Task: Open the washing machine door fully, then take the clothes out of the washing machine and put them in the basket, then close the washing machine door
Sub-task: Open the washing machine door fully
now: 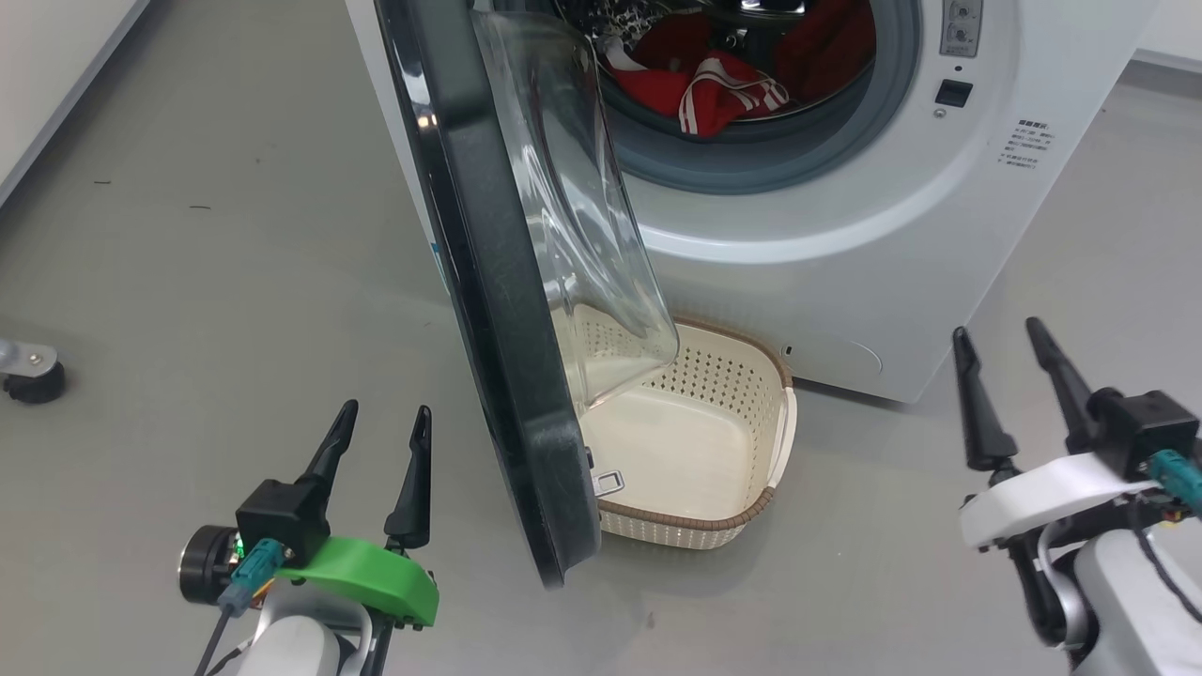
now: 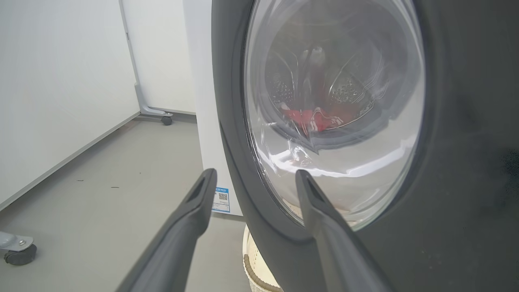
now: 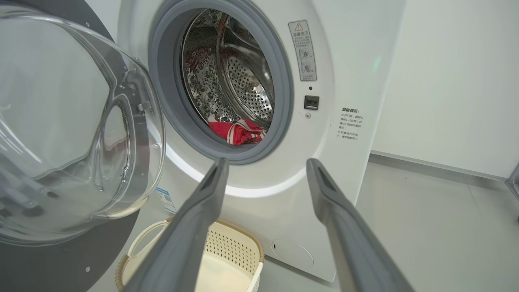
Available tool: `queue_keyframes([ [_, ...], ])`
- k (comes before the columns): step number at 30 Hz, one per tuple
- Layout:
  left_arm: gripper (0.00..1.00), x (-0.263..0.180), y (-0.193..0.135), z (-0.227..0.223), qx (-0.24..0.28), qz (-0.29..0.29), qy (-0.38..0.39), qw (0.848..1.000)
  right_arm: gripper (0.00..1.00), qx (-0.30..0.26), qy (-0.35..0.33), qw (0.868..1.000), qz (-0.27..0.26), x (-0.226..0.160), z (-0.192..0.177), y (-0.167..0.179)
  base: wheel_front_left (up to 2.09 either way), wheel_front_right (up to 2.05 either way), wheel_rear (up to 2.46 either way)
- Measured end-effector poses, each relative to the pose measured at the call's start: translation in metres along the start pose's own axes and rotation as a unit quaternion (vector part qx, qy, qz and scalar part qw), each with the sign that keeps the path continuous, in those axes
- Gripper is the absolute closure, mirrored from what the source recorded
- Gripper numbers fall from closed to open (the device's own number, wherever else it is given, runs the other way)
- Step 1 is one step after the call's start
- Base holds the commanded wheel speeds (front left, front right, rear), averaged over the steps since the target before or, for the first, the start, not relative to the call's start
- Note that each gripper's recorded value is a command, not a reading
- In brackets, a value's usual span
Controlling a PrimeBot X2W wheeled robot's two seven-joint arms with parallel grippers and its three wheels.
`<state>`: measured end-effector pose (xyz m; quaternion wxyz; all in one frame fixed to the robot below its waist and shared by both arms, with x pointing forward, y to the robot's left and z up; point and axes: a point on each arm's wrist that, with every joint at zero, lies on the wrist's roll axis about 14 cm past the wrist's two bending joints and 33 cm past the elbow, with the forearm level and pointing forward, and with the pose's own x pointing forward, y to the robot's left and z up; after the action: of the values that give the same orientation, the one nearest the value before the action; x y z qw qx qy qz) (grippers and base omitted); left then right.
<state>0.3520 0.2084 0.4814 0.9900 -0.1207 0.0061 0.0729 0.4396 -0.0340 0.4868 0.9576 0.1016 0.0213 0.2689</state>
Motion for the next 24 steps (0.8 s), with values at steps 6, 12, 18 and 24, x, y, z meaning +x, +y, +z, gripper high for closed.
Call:
queue_keyframes([
  [6, 0.00, -0.001, 0.001, -0.002, 0.000, 0.001, 0.002, 1.000, 0.00, 0.000, 0.014, 1.000, -0.015, 0.000, -0.014, 0.011, 0.00, 0.00, 0.00],
  [12, 0.00, -0.002, 0.001, -0.003, 0.000, 0.002, 0.005, 1.000, 0.00, 0.007, 0.010, 0.999, -0.032, 0.001, -0.015, 0.012, 0.00, 0.00, 0.00],
  [18, 0.00, -0.002, 0.001, -0.005, 0.000, 0.003, 0.007, 1.000, 0.00, 0.008, 0.008, 0.999, -0.044, 0.000, -0.017, 0.012, 0.00, 0.00, 0.00],
  [24, 0.00, -0.002, 0.001, -0.006, 0.000, 0.003, 0.008, 1.000, 0.00, 0.010, 0.009, 0.998, -0.054, -0.002, -0.019, 0.010, 0.00, 0.00, 0.00],
])
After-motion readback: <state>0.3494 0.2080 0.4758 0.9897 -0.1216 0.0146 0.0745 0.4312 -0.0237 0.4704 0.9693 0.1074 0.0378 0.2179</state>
